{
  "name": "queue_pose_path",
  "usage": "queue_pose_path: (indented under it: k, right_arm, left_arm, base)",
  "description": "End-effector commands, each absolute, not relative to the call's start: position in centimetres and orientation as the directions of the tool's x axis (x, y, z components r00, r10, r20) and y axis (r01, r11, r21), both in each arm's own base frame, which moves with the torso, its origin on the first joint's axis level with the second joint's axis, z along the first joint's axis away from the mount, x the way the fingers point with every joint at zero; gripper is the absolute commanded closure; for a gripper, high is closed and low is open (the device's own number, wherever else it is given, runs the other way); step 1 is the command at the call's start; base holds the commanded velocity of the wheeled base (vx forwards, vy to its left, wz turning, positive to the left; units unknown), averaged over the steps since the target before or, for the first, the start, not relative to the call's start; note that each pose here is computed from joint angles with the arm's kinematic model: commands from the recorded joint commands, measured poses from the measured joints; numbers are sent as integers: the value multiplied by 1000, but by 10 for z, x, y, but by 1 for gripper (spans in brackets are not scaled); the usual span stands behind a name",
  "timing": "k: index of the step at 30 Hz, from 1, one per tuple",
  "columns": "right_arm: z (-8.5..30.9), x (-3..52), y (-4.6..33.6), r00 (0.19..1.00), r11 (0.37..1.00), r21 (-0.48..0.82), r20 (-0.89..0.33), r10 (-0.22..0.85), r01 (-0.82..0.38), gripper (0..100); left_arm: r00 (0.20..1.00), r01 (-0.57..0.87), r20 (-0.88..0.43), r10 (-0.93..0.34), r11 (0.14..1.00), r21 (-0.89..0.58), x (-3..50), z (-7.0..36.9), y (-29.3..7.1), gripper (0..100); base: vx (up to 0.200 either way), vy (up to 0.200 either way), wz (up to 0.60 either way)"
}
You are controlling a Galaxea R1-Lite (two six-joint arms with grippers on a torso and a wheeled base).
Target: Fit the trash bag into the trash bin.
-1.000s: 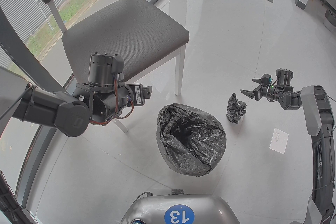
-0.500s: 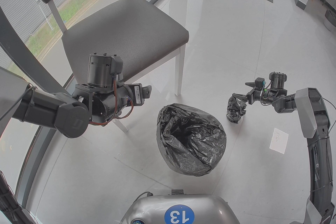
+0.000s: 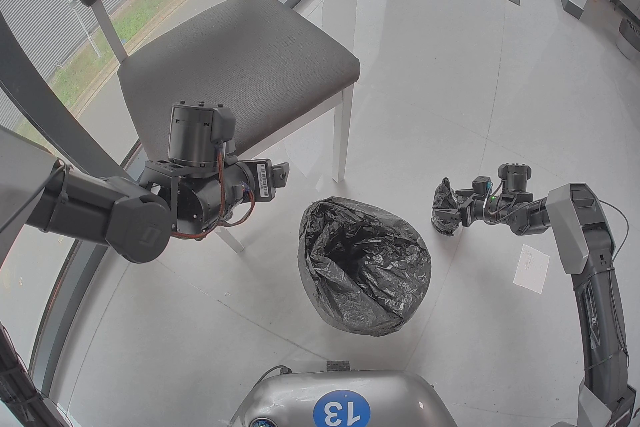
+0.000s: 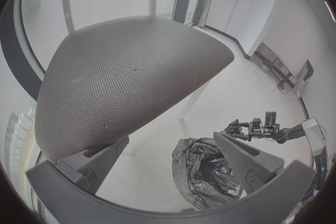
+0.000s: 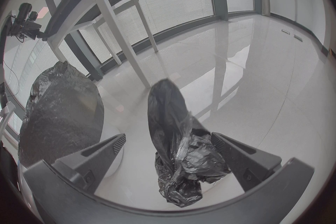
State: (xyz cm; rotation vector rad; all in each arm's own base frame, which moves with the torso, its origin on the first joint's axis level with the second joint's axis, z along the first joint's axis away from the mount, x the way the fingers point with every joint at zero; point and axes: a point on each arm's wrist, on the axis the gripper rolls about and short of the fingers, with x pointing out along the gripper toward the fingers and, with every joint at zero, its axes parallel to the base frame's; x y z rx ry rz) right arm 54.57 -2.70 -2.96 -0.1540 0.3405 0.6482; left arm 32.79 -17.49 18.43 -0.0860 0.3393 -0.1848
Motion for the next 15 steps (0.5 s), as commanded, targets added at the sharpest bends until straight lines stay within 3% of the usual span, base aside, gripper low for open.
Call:
queue_pose_path:
  k: [1,11,12,15]
  right_arm:
    - [-44,544,-30,736,791,-16,-377,562,-612,0]
    - [-52,542,-49,748,809,-17,-393,535,-588,0]
    - [-52,542,-49,748,809,-18,-393,534,-587,100]
    - [-51,542,-49,748,809,-19,-395,534,-588,100]
  left_arm:
    - [924,165,-329,-194,980,-114,330,181,-176,0]
    - [926,170,-321,-198,979,-116,335,175,-178,0]
    - [926,169,-323,-198,979,-115,335,175,-178,0]
    - [926,169,-323,-198,979,-117,335,174,-178,0]
  base:
    - [0,0,0]
    - [0,0,0]
    - [0,0,0]
    - [0,0,0]
